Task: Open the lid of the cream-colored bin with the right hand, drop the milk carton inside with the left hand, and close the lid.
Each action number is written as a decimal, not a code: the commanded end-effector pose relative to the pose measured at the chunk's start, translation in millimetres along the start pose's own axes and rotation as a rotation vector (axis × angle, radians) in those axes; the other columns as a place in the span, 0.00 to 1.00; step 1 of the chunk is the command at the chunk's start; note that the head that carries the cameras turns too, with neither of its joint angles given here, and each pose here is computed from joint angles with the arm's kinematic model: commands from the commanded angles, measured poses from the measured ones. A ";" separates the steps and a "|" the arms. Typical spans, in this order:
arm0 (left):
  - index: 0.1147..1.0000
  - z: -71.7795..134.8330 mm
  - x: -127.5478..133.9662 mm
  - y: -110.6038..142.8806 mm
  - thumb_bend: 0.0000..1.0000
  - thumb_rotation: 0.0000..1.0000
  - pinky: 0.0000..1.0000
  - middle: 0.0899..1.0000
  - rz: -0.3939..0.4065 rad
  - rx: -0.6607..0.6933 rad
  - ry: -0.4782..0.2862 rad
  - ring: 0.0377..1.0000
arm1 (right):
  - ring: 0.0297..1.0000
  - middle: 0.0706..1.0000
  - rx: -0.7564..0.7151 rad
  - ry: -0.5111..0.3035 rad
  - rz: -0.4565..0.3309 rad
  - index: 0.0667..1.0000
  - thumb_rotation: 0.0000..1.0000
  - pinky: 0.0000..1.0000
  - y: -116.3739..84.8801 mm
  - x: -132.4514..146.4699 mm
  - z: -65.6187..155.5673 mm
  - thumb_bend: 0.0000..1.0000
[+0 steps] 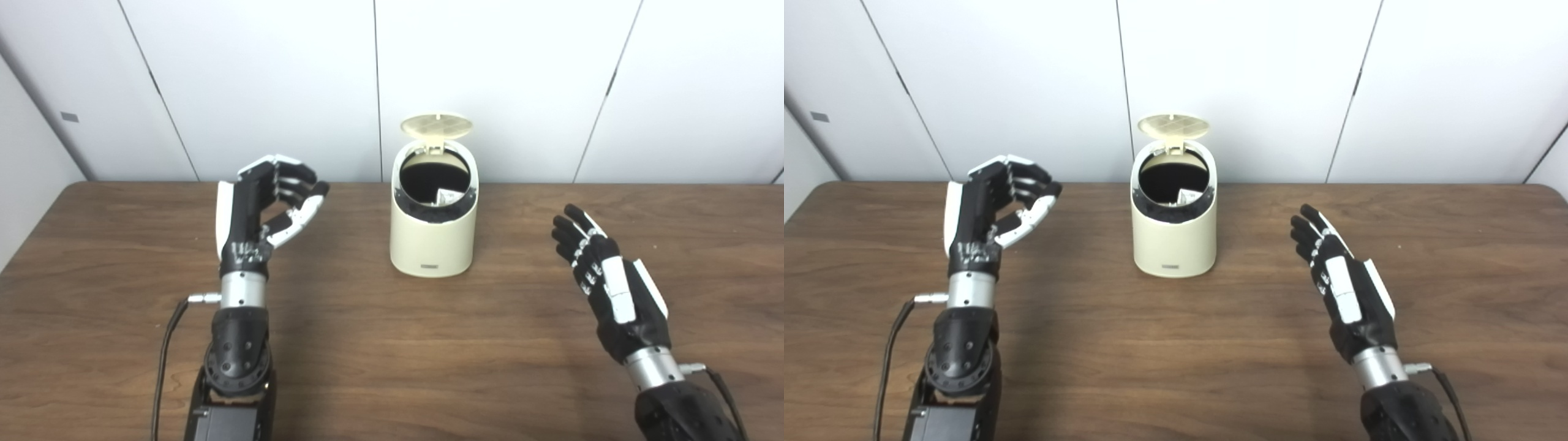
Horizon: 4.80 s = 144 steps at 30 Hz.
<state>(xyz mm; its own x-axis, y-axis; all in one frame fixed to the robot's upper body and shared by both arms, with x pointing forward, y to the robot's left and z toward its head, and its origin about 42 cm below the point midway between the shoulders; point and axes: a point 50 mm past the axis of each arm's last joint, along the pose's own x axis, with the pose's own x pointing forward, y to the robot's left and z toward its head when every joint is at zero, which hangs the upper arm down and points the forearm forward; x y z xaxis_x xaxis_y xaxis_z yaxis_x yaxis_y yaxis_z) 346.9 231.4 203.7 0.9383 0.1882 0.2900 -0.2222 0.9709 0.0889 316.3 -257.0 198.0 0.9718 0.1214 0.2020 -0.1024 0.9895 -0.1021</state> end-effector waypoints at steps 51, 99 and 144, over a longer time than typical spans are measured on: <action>1.00 -16.9 -61.5 -5.7 0.61 0.90 1.00 1.00 -0.254 -0.095 0.152 1.00 | 1.00 0.99 -1.106 -0.304 0.124 0.60 0.99 1.00 58.1 140.0 146.4 0.58; 1.00 -9.4 -59.4 -12.5 0.65 0.79 1.00 1.00 -0.317 -0.066 0.139 1.00 | 1.00 0.94 -1.294 -0.360 0.303 0.64 0.86 1.00 95.0 106.8 106.7 0.57; 1.00 1.4 -55.5 1.3 0.62 0.85 1.00 1.00 -0.289 -0.034 0.130 1.00 | 1.00 0.95 -1.321 -0.230 0.367 0.69 1.00 1.00 81.6 85.0 74.7 0.62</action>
<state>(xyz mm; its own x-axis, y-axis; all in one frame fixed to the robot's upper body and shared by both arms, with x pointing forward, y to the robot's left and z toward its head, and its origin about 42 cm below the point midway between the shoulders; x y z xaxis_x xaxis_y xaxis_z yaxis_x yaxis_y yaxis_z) 289.8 221.1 172.3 0.9958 -0.0728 0.0551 0.0667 0.9921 0.1058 375.1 -155.7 282.3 0.8526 0.5049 0.1349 0.0975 0.0999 -0.9902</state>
